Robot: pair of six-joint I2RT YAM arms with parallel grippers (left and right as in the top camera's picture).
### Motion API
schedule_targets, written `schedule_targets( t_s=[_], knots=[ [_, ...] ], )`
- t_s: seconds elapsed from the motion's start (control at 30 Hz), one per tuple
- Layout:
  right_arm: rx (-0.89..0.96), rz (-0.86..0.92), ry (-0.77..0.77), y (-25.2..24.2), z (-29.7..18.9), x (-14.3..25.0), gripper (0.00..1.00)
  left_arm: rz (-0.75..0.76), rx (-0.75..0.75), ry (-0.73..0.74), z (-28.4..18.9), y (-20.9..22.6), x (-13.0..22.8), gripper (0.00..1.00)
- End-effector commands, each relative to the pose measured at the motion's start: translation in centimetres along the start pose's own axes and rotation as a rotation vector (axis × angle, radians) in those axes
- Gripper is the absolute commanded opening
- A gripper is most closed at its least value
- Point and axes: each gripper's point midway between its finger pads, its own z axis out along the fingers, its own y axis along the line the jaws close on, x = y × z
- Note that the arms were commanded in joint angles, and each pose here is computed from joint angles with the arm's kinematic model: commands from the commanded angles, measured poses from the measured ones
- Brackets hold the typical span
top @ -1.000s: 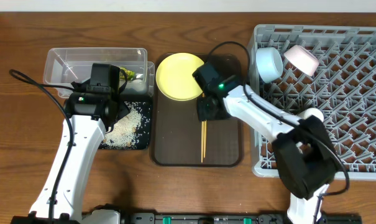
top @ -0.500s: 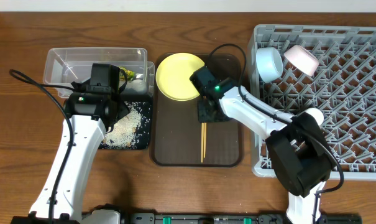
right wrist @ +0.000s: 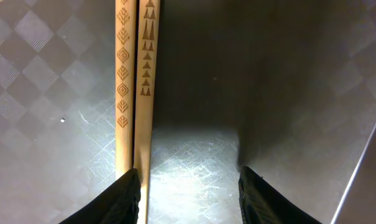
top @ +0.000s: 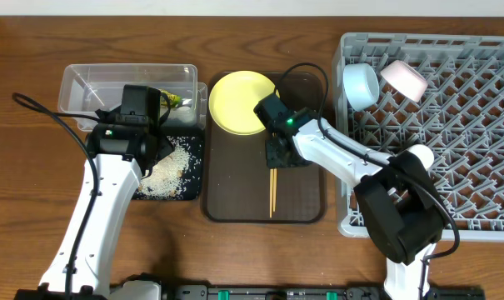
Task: Sort waste into correct bins and load items into the dishwasher rack
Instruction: 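Move the right gripper to the chopsticks and grasp one, then carry the chopstick to the rack's left edge and release it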
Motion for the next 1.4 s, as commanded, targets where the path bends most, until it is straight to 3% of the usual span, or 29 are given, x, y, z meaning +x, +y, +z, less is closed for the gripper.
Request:
schedule_targets(
  t_s=[0.0,0.47,0.5,0.57,0.67,1.0,1.37],
  knots=[
    [0.041,0.007,0.03,-0.7,1.3,1.3,0.49,-0.022,-0.003,-0.006,-0.1,0.1,-0.3,0.71],
    [0.024,0.017,0.002,-0.6,1.4,0.6,0.47,-0.022,-0.003,-0.006,-0.1,0.1,-0.3,0.72],
    [0.023,0.017,0.002,-0.6,1.4,0.5,0.43,-0.022,-0.003,-0.006,-0.1,0.1,-0.3,0.71],
    [0.024,0.017,0.002,-0.6,1.4,0.6,0.2,-0.022,-0.003,-0.006,-0.1,0.1,-0.3,0.71],
    [0.027,0.016,0.008,-0.6,1.4,0.7,0.02,-0.022,-0.003,-0.006,-0.1,0.1,-0.3,0.71],
    [0.023,0.031,0.003,-1.3,-0.1,0.5,0.01,-0.022,-0.003,-0.006,-0.1,0.1,-0.3,0.71],
    [-0.055,0.022,-0.25,-7.3,-11.6,-4.6,0.01,-0.022,-0.003,-0.006,-0.1,0.1,-0.3,0.71]
  ],
)
